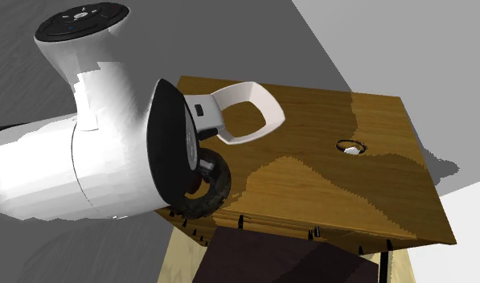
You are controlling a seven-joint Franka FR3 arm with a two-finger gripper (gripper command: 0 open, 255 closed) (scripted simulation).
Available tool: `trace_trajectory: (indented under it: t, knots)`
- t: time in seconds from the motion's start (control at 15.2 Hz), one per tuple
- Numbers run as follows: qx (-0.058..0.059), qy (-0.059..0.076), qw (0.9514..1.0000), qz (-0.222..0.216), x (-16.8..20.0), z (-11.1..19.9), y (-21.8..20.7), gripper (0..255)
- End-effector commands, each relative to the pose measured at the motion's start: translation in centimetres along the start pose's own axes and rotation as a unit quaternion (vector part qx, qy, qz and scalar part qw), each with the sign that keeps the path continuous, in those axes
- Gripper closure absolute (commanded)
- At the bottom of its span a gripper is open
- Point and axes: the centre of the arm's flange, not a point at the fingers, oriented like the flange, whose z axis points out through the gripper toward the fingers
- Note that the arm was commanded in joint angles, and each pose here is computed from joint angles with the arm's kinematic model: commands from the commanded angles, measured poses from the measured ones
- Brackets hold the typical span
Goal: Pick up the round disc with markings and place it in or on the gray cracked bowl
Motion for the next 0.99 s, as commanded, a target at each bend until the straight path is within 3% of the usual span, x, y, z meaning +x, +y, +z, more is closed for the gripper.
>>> trace_trajectory:
  t: [0.0, 0.2, 0.46, 0.92]
  knots:
    - [0.0, 0.0, 1.0, 0.0, 0.0, 0.0, 0.0, 0]
    - [0.0, 0.0, 1.0, 0.0, 0.0, 0.0, 0.0, 0]
    - [0.0, 0.0, 1.0, 0.0, 0.0, -5.0, 0.0, 0]
    - [0.0, 0.0, 1.0, 0.0, 0.0, -5.0, 0.0, 0]
